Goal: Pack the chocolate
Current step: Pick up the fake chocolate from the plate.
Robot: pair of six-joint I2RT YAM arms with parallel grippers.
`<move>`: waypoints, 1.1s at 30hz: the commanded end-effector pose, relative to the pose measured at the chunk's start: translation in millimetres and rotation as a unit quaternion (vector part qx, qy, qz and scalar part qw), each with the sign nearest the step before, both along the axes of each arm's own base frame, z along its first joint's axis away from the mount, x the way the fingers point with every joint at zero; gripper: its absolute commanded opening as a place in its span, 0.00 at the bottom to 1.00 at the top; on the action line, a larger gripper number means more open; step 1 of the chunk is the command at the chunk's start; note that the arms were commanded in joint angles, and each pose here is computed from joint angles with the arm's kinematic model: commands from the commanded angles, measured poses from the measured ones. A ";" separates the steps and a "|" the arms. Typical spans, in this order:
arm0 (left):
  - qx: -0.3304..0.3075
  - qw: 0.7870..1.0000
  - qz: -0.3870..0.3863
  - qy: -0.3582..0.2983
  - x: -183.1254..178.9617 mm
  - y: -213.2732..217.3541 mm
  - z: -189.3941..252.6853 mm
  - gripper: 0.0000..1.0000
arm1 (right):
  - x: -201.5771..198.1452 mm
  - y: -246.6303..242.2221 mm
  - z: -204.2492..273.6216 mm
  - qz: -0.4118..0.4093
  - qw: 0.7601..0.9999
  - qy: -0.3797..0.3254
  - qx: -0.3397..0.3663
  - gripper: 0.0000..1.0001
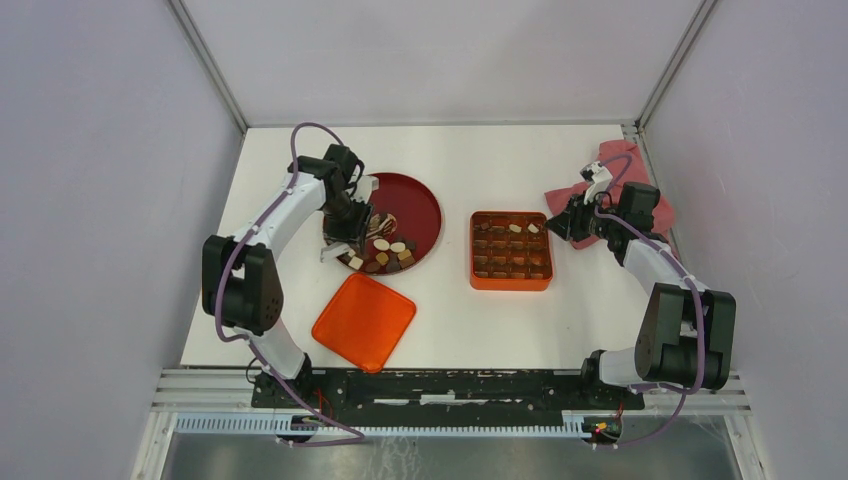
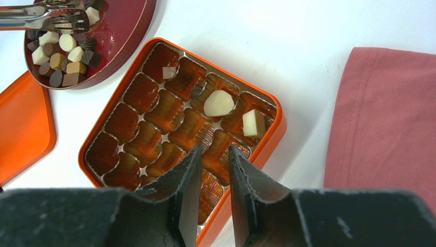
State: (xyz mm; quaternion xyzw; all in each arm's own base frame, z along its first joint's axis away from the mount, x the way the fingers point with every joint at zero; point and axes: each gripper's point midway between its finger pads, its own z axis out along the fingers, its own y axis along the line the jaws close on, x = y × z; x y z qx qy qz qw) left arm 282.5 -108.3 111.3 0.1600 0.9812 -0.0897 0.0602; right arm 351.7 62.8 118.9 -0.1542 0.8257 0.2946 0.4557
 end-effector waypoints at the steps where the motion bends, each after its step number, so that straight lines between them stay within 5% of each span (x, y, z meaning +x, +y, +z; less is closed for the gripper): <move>1: -0.038 0.999 0.013 -0.018 1.7 -11.3 9.6 0.45 | 7.0 1.0 11.1 0.006 1.000 -0.023 -0.002 0.31; 26: -0.002 0.999 0.045 -0.011 4.2 -25.8 -6.8 0.36 | 6.2 0.9 10.7 0.006 1.000 -0.024 -0.002 0.31; 33: 0.025 0.998 0.061 -0.018 9.9 -18.4 -6.2 0.08 | 5.3 0.8 11.5 0.006 1.000 -0.027 -0.004 0.32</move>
